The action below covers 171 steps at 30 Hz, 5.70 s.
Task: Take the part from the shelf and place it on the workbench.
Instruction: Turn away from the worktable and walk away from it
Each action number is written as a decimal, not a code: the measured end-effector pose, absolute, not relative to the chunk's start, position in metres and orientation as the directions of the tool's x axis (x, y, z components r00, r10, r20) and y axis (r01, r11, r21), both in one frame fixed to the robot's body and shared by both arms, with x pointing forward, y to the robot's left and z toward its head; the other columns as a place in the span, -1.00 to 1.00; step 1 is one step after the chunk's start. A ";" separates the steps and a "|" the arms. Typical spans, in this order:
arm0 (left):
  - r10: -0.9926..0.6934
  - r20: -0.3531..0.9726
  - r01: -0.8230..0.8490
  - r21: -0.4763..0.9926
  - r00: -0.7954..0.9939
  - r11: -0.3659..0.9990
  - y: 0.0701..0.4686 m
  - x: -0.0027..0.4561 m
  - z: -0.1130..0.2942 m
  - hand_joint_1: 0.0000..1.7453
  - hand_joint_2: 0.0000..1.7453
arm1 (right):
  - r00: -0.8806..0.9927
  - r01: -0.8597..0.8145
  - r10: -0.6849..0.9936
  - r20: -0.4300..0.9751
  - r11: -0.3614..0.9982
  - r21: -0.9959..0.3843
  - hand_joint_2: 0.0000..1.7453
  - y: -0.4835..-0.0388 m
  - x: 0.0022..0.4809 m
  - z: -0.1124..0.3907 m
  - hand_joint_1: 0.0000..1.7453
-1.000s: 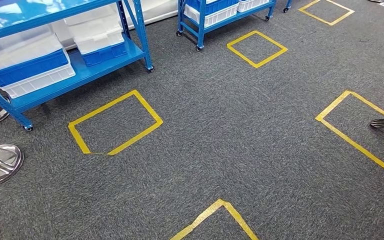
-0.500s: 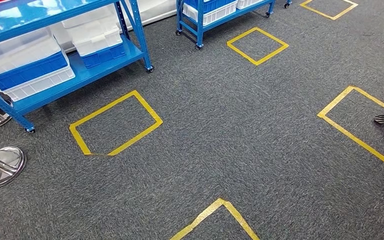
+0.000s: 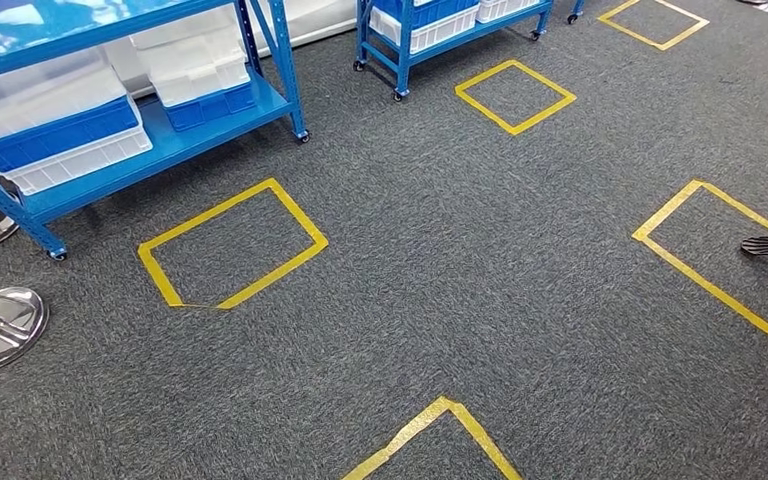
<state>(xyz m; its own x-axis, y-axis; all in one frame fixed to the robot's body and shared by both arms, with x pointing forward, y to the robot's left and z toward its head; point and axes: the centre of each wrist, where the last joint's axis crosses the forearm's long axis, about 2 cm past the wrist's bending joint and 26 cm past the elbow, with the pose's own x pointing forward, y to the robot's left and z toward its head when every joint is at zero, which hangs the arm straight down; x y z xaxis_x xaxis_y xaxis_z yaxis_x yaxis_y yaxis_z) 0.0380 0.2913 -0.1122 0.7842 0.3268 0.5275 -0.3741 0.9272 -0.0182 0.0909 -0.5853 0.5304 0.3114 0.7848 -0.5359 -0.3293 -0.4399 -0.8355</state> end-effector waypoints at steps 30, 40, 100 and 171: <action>0.327 0.528 -0.374 -0.018 0.784 0.927 0.291 0.038 -0.112 -1.00 -1.00 | 0.312 -0.329 0.785 -0.536 -0.440 -0.836 1.00 -0.585 0.091 0.531 -1.00; 0.327 0.528 -0.374 -0.019 0.784 0.927 0.291 0.038 -0.112 -1.00 -1.00 | 0.311 -0.328 0.784 -0.538 -0.443 -0.835 1.00 -0.585 0.091 0.531 -1.00; 0.327 0.528 -0.374 -0.019 0.784 0.927 0.291 0.038 -0.112 -1.00 -1.00 | 0.312 -0.328 0.784 -0.537 -0.442 -0.835 1.00 -0.585 0.091 0.531 -1.00; 0.326 0.528 -0.375 -0.015 0.785 0.927 0.293 0.037 -0.112 -1.00 -1.00 | 0.311 -0.328 0.785 -0.537 -0.441 -0.835 1.00 -0.585 0.091 0.531 -1.00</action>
